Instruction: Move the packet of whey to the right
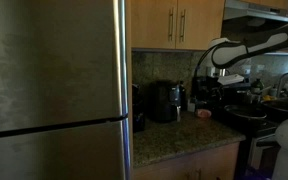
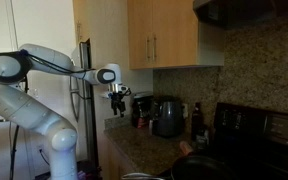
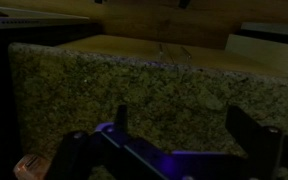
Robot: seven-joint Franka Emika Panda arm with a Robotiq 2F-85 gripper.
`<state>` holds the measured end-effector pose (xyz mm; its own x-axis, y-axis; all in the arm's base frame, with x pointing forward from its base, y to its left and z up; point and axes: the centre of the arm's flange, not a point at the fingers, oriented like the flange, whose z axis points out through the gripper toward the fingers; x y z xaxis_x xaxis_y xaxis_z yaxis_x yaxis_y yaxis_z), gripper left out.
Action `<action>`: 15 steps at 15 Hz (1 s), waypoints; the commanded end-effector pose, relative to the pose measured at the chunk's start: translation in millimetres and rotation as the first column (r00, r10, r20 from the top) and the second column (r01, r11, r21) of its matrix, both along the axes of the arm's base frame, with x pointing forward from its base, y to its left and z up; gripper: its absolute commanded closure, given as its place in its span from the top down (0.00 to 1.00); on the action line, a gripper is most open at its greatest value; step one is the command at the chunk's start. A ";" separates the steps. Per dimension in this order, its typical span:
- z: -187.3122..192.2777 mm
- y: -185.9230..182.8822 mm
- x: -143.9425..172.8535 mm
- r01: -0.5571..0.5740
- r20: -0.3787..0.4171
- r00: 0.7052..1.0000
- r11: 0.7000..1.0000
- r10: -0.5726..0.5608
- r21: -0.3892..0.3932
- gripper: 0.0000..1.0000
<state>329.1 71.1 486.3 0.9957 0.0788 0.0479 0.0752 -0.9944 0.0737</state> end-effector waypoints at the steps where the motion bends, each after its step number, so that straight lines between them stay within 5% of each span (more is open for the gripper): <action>1: 0.0 0.0 0.0 0.000 0.000 1.000 1.000 0.000 0.000 1.00; 5: 0.9 -1.9 -2.3 -0.009 -0.045 0.999 1.000 0.007 -0.030 1.00; 7: -0.4 -6.9 -5.4 -0.120 -0.068 0.991 0.992 0.117 -0.045 1.00; 9: -3.0 -9.2 -0.7 -0.229 0.001 0.973 0.970 0.230 -0.081 1.00; 10: 56.6 30.5 32.1 -0.273 0.029 0.961 0.959 0.276 -0.078 1.00; 14: 128.8 77.1 54.1 -0.393 0.201 0.895 0.917 0.398 -0.064 1.00; 15: 95.5 56.0 22.4 -0.330 0.173 0.924 0.940 0.340 -0.084 1.00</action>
<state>351.9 128.1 583.6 0.8834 0.4159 0.2160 0.3857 -0.9070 0.1690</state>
